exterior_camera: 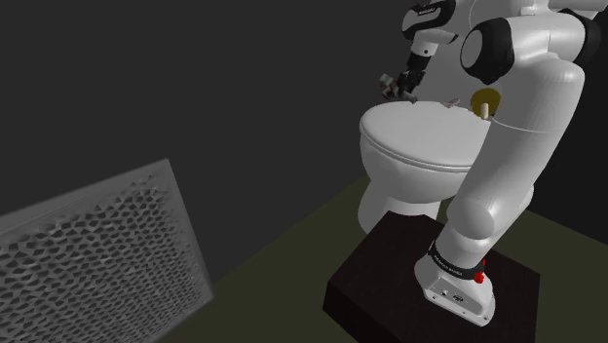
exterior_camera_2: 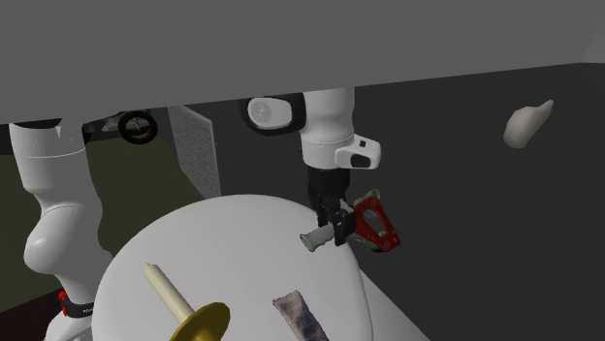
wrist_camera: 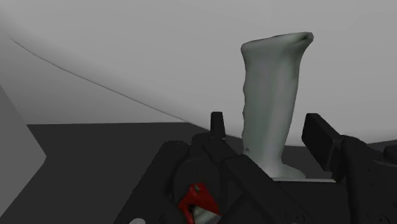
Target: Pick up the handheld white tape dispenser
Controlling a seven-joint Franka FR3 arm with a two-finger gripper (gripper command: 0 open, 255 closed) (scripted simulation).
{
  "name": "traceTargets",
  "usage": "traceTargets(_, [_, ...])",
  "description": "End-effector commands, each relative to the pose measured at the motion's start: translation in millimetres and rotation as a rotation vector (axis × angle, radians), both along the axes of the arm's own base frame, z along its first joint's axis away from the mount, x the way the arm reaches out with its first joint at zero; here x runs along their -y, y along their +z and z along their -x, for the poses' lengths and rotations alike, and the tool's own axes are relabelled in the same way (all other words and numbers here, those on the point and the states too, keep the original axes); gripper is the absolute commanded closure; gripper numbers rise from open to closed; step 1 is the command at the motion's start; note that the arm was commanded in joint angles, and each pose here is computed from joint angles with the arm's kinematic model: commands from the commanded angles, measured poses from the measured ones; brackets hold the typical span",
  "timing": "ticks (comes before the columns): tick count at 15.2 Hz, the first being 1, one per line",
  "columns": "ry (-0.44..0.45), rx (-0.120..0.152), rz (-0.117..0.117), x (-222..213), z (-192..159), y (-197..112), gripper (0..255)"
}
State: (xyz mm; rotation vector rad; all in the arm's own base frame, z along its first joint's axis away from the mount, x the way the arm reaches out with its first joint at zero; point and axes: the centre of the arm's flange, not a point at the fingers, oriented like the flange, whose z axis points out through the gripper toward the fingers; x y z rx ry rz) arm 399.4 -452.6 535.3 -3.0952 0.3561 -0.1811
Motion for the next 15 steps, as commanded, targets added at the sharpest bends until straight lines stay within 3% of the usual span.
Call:
traceTargets(1, [0.0, 0.0, 0.0, 0, 0, -1, 255])
traceTargets(9, [0.0, 0.0, 0.0, 0, 0, -1, 255])
traceTargets(15, [0.0, 0.0, 0.0, 0, 0, 31, 255])
